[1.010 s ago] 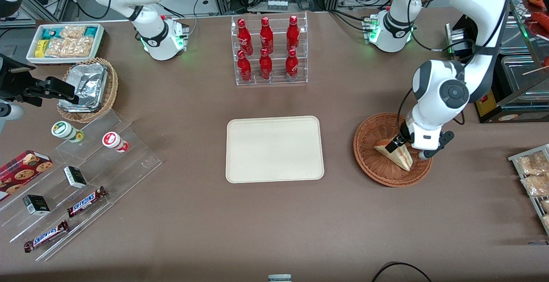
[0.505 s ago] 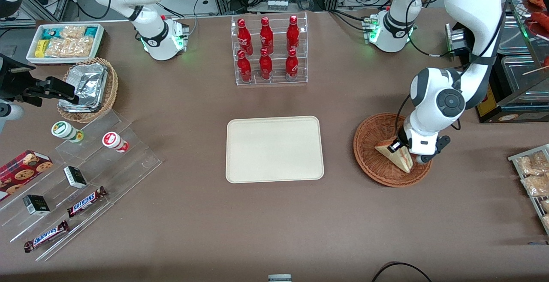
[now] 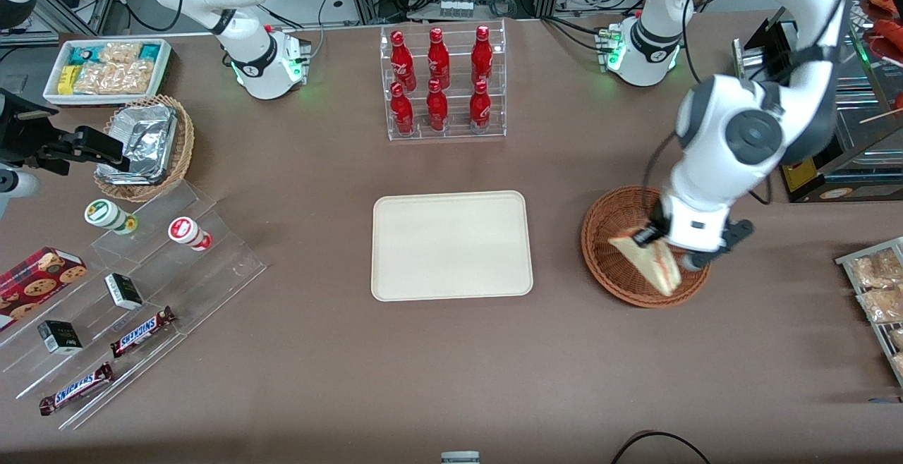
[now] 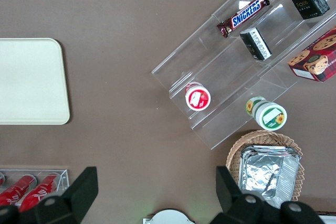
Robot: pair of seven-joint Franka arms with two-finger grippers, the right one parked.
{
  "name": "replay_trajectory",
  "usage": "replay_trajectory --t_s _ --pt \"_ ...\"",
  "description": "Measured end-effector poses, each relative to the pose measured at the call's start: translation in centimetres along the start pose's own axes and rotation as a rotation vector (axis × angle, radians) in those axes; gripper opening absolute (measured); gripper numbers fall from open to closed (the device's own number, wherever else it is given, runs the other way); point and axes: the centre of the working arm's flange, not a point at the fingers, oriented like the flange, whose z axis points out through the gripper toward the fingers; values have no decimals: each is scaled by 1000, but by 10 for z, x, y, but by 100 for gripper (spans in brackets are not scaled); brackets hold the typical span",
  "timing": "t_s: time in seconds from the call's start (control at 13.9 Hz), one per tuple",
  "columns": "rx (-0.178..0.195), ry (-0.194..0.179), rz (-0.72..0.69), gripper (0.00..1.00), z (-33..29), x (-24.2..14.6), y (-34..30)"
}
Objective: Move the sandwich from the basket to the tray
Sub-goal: 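Lift the sandwich out of the basket with the left gripper, then carry the sandwich over the cream tray and lower it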
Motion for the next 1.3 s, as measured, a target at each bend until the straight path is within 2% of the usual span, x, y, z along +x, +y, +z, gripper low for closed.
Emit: replay_trajectory --t_s 0.22,0.43,0.79,0.94,1.01,1.08,1.3 --pt "-22 -7 165 15 -2 -69 77" --pt "-6 -47 348 15 32 -131 128" --pt "-16 -95 518 15 90 -218 216" --pt "-10 -106 547 15 117 -239 239" --pt "4 -108 554 15 133 -246 246" --pt "19 -106 556 15 150 -249 249" --pt "34 -98 552 15 187 -247 250"
